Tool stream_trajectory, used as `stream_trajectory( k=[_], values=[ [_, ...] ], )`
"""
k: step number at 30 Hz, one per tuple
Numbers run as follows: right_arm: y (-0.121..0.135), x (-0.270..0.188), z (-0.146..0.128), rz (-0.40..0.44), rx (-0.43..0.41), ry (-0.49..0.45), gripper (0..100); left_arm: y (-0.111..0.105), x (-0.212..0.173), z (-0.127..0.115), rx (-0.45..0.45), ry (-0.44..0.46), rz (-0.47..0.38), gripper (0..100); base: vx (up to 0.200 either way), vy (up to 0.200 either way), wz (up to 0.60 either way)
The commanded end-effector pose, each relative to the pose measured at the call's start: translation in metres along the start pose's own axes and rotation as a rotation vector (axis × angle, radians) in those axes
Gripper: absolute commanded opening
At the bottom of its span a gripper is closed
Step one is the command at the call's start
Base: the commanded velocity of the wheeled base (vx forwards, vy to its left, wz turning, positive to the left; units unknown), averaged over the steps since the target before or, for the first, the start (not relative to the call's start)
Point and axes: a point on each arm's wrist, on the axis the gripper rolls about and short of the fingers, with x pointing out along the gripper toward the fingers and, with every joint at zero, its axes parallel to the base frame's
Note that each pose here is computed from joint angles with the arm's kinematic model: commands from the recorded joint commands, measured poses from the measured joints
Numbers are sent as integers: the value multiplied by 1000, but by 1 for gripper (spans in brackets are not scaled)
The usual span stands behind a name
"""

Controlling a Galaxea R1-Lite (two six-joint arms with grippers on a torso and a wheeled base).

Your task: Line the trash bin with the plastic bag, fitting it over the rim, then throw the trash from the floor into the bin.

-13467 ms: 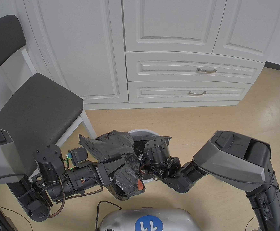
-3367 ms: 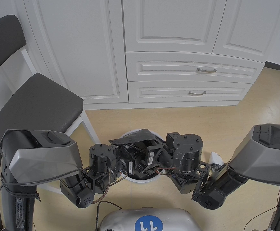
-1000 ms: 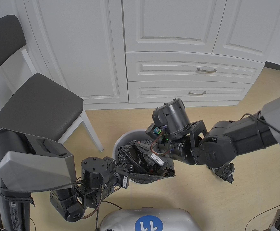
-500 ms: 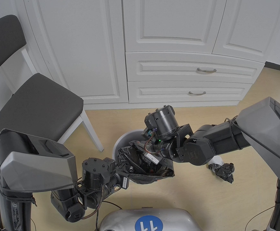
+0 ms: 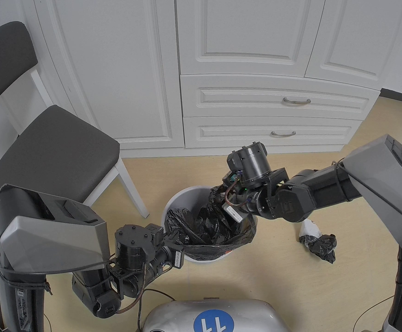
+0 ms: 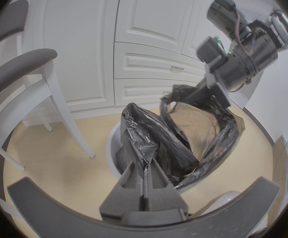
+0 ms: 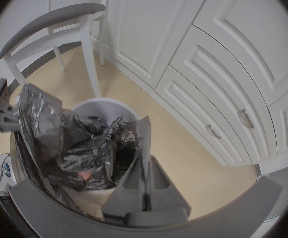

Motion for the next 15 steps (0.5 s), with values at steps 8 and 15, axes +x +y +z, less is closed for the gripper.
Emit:
stream_trajectory(
  k=[8, 15],
  values=[
    [-44, -83, -58, -61, 70, 109, 0, 6, 9, 8, -25, -55, 22, 0, 0, 0, 0],
    [-28, -113, -80, -35, 53, 111, 0, 21, 24, 9, -46, -78, 67, 0, 0, 0, 0]
  ],
)
